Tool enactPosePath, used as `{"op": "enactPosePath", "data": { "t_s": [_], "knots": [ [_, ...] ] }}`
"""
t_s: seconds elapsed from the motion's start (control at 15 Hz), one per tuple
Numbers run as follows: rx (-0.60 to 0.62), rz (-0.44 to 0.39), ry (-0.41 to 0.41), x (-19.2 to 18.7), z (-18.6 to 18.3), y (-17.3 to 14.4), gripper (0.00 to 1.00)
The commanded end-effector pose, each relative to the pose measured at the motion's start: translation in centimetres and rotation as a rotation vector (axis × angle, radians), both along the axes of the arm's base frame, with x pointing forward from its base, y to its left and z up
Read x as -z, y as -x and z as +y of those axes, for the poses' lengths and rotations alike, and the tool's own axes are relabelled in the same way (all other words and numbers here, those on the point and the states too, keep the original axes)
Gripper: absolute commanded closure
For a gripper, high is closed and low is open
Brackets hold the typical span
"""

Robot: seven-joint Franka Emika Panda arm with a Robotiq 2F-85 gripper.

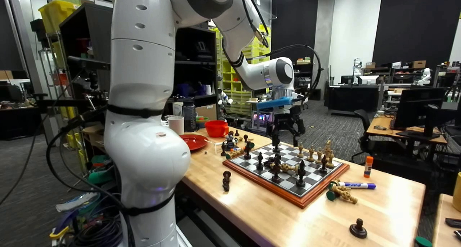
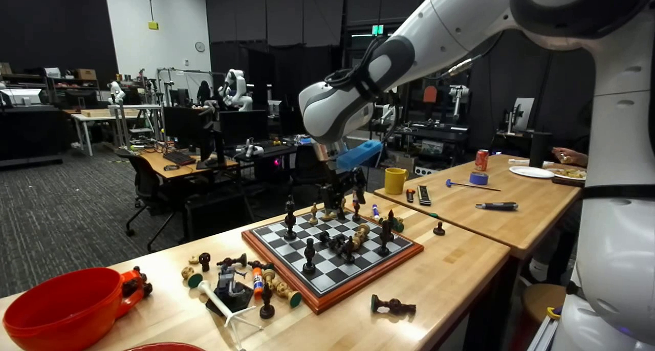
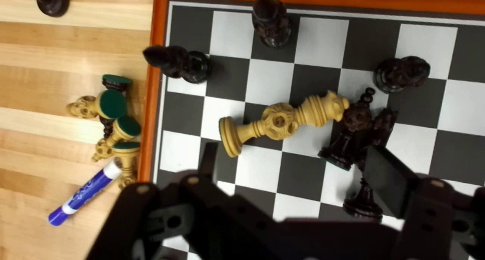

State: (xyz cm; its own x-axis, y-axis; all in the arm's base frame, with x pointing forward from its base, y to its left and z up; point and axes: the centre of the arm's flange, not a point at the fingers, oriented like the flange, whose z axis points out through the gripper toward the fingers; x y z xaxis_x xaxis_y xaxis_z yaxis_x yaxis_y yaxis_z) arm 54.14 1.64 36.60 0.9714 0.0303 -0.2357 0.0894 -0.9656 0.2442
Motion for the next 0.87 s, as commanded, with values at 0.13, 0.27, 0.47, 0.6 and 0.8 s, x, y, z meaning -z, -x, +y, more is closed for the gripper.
{"op": "enactPosePath", "data": {
  "t_s": [0.13,0.27,0.47,0.6,0.8],
  "knots": [
    [0.095,-0.035,-0.096,-6.7,-3.6,5.9,0.00],
    [0.116,-0.062,-0.179,-8.7,-5.2,8.1,0.00],
    [0.100,-0.129,-0.291,-11.5,-8.0,11.4,0.00],
    [0.111,-0.107,-0.261,-10.5,-7.7,8.7,0.00],
    [0.101,-0.138,-0.297,-12.0,-9.4,11.0,0.00]
  ]
}}
